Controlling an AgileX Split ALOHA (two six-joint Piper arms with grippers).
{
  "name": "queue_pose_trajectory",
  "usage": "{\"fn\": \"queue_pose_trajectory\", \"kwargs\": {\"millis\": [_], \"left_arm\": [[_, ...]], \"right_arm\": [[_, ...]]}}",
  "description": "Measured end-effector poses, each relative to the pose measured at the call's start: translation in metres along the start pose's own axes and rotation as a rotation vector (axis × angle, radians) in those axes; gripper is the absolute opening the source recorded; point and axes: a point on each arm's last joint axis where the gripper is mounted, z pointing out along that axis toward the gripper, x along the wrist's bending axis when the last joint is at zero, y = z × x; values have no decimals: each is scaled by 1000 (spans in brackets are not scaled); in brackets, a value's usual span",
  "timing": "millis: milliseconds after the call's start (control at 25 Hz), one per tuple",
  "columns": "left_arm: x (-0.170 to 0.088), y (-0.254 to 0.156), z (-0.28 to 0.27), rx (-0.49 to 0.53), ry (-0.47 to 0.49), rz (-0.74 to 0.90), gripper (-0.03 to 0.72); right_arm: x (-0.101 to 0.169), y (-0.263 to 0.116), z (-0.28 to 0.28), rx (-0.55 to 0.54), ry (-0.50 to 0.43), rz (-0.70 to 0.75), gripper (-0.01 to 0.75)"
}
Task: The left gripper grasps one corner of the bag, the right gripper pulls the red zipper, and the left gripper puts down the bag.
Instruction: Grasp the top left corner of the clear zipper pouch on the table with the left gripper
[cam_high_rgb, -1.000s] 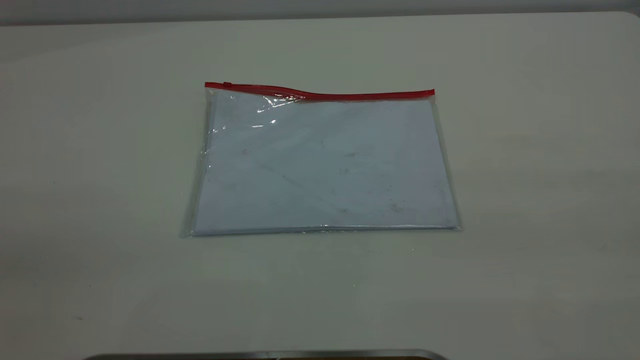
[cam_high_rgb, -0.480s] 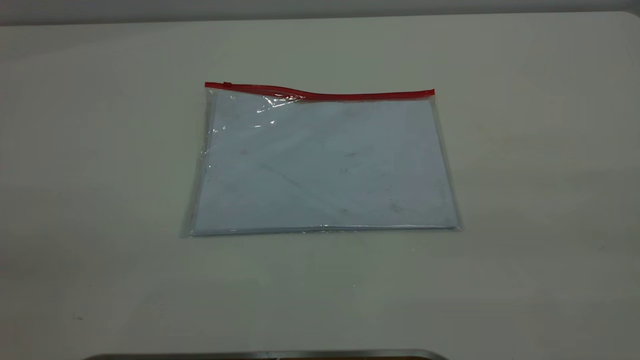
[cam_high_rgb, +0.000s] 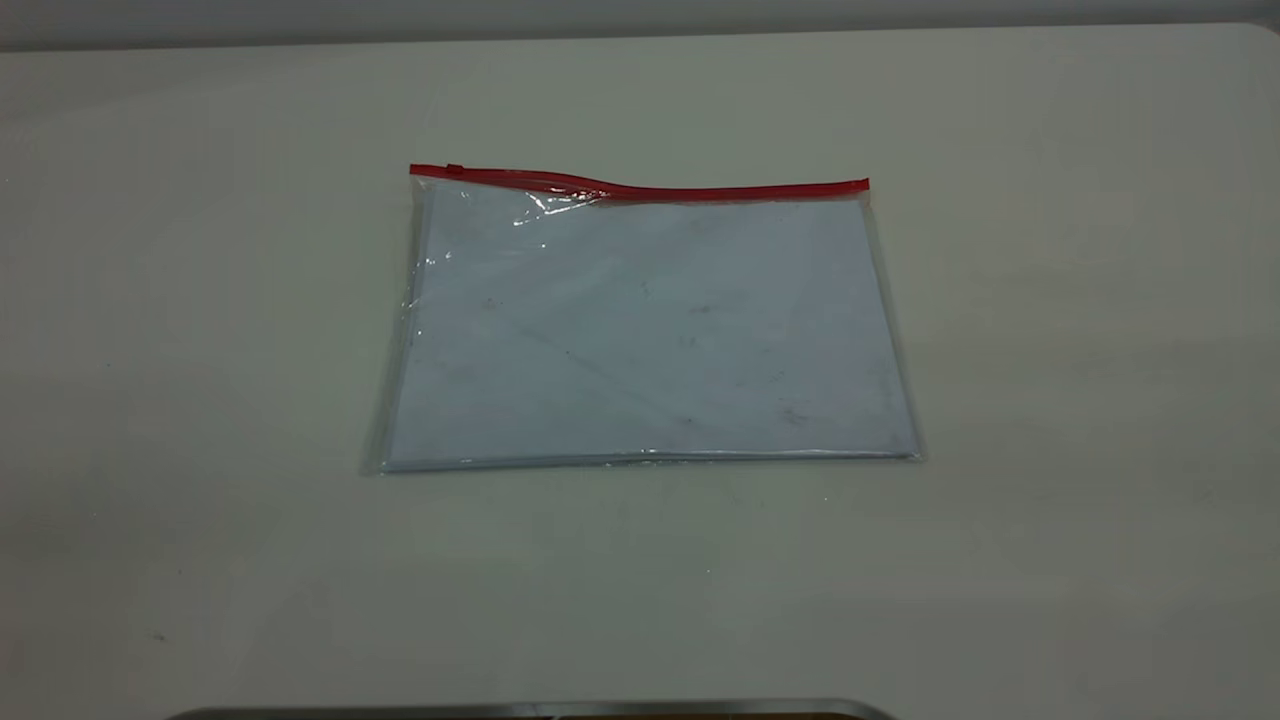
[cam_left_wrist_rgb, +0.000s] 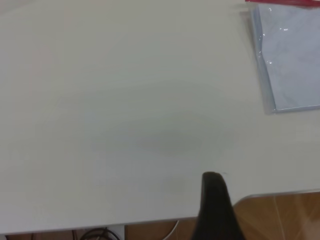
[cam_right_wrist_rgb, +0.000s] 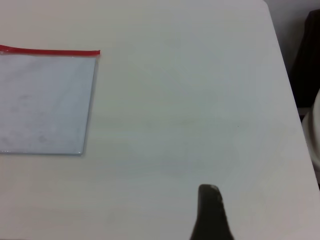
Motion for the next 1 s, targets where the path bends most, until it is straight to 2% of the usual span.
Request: {"fn": "queue_pose_trajectory", "kwargs": {"millis": [240,400,520,720,880,1000], "left_arm": [[0,4,-1,6,3,1,589],[2,38,-5,28,-3,-35,589],[1,77,4,83,-33,-67,589],[-2,144,57,204,-113,-134,589],[0,178,119,271,-131,-149,589],[1,194,168,312,-133,-155,589]], "right_arm": [[0,0,0,0,2,3,571],[0,5,-3,-18,5,39,556],[0,27,-6,1,16,54,552],[-3,83,13,120,30,75,551],[-6,119,51,213,44,97,551],[-8,141,81,238,43,107,551]]}}
